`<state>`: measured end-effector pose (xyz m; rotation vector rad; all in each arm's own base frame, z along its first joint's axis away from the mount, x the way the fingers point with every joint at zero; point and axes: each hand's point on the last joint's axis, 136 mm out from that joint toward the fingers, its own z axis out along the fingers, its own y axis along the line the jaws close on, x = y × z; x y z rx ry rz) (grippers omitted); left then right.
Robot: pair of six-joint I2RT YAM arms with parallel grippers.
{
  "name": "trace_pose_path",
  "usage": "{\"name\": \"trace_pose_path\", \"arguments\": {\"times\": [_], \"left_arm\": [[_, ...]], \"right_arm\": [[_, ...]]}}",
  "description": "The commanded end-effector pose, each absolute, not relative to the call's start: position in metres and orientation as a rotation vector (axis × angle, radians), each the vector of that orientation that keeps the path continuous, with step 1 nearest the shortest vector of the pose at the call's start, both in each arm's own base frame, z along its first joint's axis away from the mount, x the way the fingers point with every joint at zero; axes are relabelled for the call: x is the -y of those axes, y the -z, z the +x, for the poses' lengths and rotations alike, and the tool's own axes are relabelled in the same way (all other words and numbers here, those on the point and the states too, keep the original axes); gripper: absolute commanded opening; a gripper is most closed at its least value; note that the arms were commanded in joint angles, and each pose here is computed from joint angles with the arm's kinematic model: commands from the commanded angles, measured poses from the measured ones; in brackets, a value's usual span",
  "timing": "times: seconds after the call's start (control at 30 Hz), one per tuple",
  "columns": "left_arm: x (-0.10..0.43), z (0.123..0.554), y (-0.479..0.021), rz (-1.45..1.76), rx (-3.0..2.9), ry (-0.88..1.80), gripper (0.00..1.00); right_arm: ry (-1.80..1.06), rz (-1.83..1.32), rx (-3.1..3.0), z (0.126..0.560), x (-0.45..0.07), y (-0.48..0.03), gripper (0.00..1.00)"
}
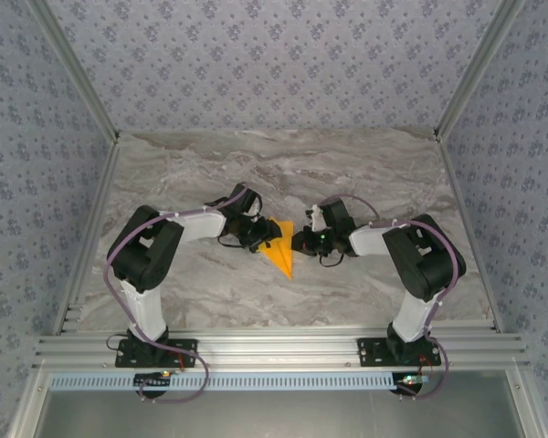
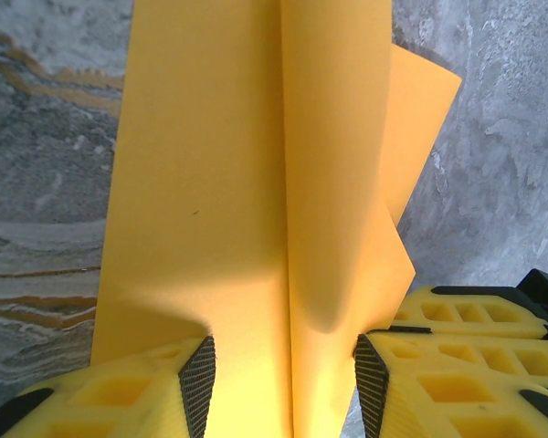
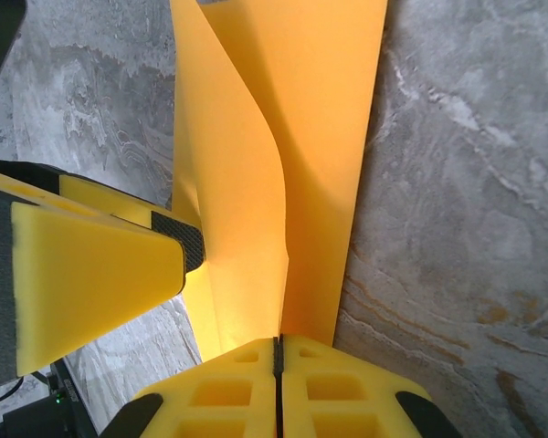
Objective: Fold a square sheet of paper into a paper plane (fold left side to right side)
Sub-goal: Fourth fold the wing at the center of the table.
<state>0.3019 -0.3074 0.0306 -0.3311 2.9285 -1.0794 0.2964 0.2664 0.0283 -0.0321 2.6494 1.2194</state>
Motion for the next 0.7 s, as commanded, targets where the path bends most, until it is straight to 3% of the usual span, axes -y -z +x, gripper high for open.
{"name": "trace_pose_path", "arguments": {"times": [0.0, 0.33, 0.67], "left_arm": [[0.300, 0.296, -0.014, -0.349, -2.975, 0.989, 0.47], [0.301, 0.297, -0.022, -0.332, -2.956, 1.008, 0.47], [0.307, 0.309, -0.066, -0.212, -2.866, 1.044, 0.47]], "right_arm": [[-1.192, -0.043, -2.662, 0.299, -0.265, -0.027, 0.09], [-1.115, -0.033, -2.730, 0.297, -0.260, -0.011, 0.09], [-1.041, -0.060, -2.805, 0.289, -0.256, 0.002, 0.09]]}}
